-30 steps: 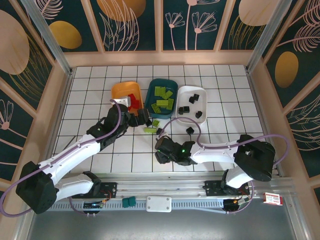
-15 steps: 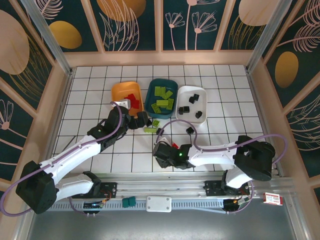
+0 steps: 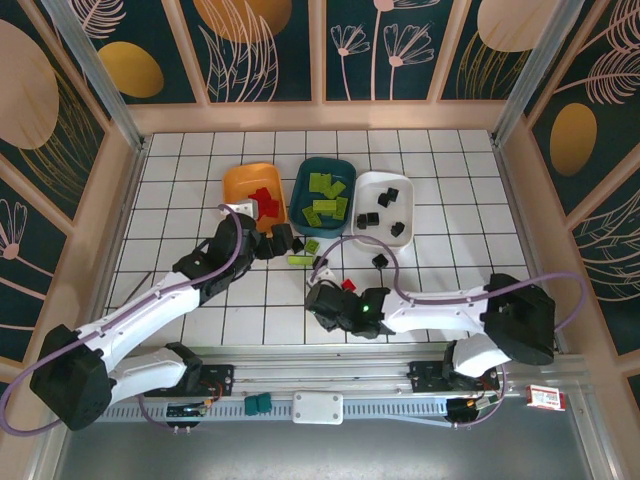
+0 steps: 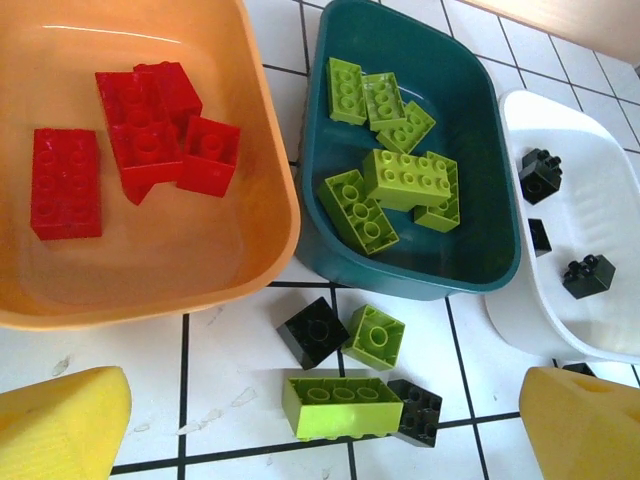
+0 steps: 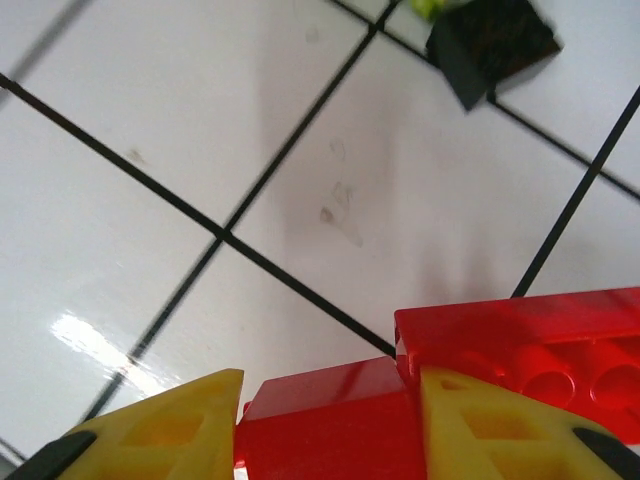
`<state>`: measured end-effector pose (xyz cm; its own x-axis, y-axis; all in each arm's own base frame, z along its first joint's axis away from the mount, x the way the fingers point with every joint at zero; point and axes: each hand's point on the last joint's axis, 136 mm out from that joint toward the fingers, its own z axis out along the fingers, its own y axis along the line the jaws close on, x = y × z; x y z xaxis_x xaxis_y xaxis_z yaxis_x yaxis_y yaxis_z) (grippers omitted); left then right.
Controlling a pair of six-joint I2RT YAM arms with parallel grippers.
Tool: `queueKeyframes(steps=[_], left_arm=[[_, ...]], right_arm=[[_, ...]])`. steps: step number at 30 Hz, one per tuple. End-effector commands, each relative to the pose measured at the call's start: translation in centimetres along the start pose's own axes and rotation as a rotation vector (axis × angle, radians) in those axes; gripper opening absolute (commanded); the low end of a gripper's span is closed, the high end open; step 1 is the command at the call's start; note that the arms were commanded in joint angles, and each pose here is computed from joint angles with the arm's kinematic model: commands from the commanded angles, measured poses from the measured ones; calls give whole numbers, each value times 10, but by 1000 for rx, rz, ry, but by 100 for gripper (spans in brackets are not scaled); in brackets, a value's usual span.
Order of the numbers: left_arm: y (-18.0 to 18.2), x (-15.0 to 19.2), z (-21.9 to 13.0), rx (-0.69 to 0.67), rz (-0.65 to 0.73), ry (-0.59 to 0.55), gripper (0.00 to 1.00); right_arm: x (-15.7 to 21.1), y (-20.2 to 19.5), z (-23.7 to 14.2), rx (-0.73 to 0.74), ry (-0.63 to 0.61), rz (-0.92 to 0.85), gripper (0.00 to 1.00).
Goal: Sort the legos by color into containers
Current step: Pick up the lego from the bottom-center of the table, then place the lego at the bottom-center of the table, then pick up the lego from the bottom-center of the table.
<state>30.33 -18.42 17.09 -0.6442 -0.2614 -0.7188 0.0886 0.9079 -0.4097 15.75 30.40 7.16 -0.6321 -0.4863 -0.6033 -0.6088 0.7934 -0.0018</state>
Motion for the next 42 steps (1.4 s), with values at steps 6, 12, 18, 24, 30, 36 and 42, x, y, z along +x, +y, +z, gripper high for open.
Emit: queueKeyframes(steps=[6, 12, 18, 24, 30, 36, 42], left_arm=[[15, 12, -7, -37, -8, 11, 99], [20, 17, -8, -49, -11, 15, 99], [21, 20, -7, -48, -12, 21, 99], [22, 21, -7, -48, -12, 21, 99], [23, 21, -5, -54, -6, 21, 99], [24, 19, -7, -63, -1, 12, 99], [25, 18, -11, -63, 0, 8, 99]], right_arm=[[-51, -14, -8, -188, -103, 191, 27], [-34, -24, 16, -150, -40, 216, 30], [-22, -25, 32, -134, 12, 231, 56], [-35, -26, 17, -134, -45, 234, 74], [-21, -17, 21, -101, 13, 164, 72], [-23, 6, 33, -94, 23, 81, 74], [-35, 6, 41, -48, 0, 71, 74]])
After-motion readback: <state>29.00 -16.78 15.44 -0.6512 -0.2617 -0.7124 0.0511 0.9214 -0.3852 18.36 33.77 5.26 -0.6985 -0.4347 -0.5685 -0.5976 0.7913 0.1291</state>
